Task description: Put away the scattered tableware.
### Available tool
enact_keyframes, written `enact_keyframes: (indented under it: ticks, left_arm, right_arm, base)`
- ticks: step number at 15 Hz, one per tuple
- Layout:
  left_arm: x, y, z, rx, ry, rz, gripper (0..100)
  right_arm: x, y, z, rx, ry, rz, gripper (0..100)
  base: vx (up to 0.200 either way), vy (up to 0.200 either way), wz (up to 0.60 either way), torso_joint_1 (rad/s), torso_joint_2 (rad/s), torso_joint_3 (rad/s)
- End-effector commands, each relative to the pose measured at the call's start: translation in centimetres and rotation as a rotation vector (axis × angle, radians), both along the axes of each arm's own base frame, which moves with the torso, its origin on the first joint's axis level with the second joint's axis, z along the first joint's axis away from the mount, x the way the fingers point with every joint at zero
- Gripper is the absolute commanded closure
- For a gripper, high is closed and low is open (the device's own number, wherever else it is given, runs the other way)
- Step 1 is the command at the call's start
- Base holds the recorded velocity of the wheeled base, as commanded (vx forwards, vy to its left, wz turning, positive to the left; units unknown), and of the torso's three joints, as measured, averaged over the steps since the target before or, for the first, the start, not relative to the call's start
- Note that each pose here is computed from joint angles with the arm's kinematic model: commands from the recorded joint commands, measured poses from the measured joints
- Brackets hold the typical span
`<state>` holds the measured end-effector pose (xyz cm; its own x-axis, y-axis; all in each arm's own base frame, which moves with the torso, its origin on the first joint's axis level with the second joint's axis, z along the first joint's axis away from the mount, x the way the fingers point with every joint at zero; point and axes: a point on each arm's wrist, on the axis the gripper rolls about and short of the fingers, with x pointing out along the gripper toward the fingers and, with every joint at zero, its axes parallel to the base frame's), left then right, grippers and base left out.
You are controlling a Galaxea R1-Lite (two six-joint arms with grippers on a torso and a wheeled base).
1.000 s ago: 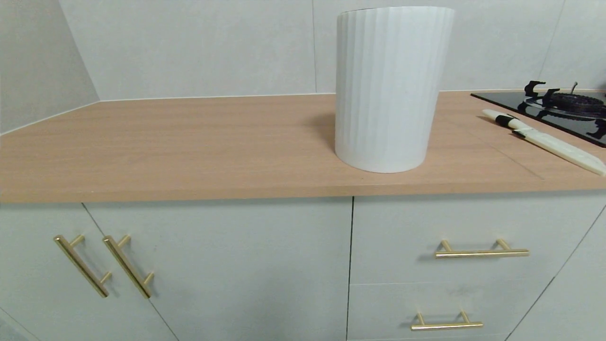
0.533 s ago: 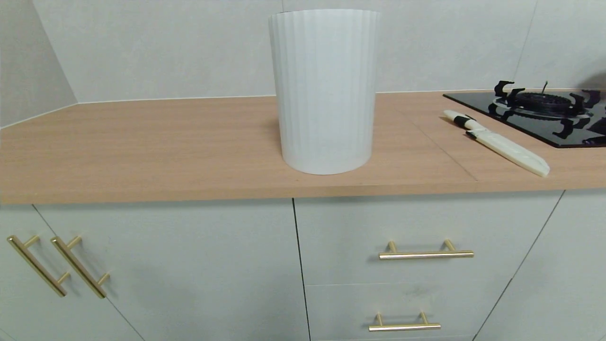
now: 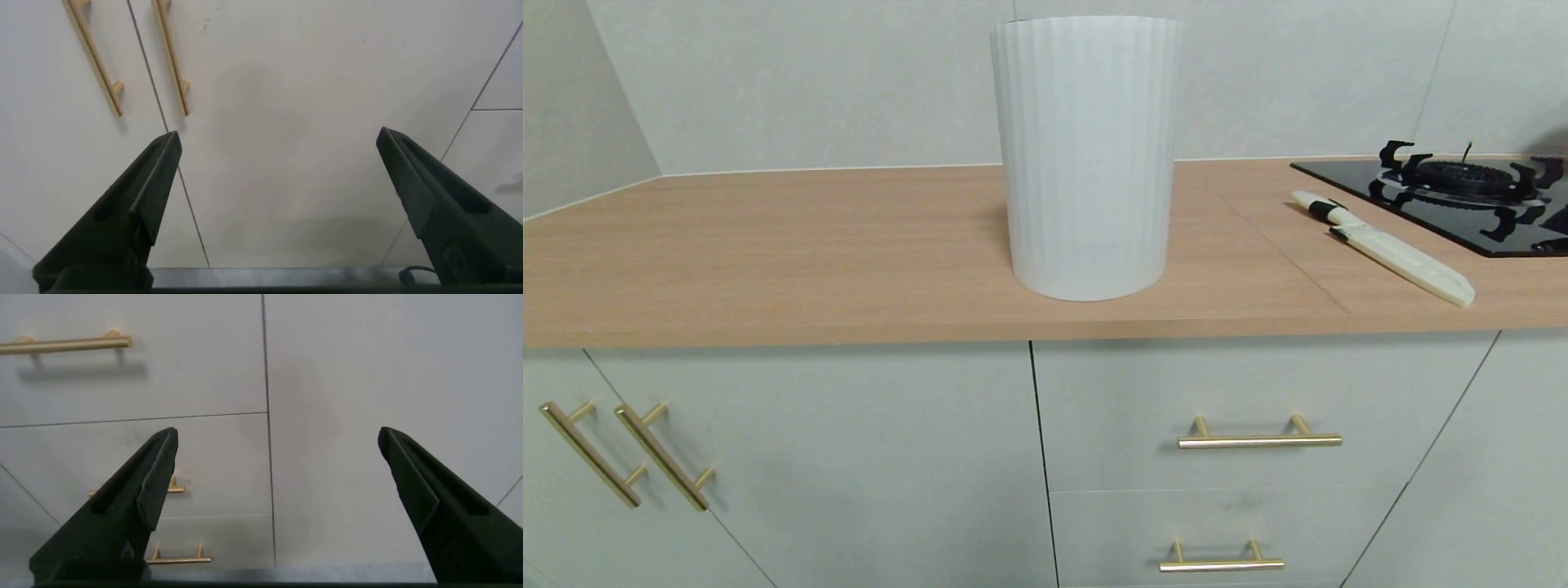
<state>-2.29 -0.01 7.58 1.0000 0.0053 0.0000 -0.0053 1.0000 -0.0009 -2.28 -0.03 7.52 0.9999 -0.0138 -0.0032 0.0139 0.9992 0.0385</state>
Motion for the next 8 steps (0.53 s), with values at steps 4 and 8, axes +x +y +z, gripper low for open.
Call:
enact_keyframes:
  ticks: [4,8]
  left_arm:
    - [0.01,0.00,0.00,-0.001,0.002,-0.001,0]
    - [0.01,0.00,0.00,-0.001,0.002,-0.001,0]
  right_arm:
    - [0.01,0.00,0.00,0.000,0.001,0.000,0]
    - [0.01,0.00,0.00,0.000,0.001,0.000,0]
  base:
    - [0.000,0.000,0.00,0.000,0.00,0.000]
    - [0.000,0.000,0.00,0.021,-0.11,-0.091]
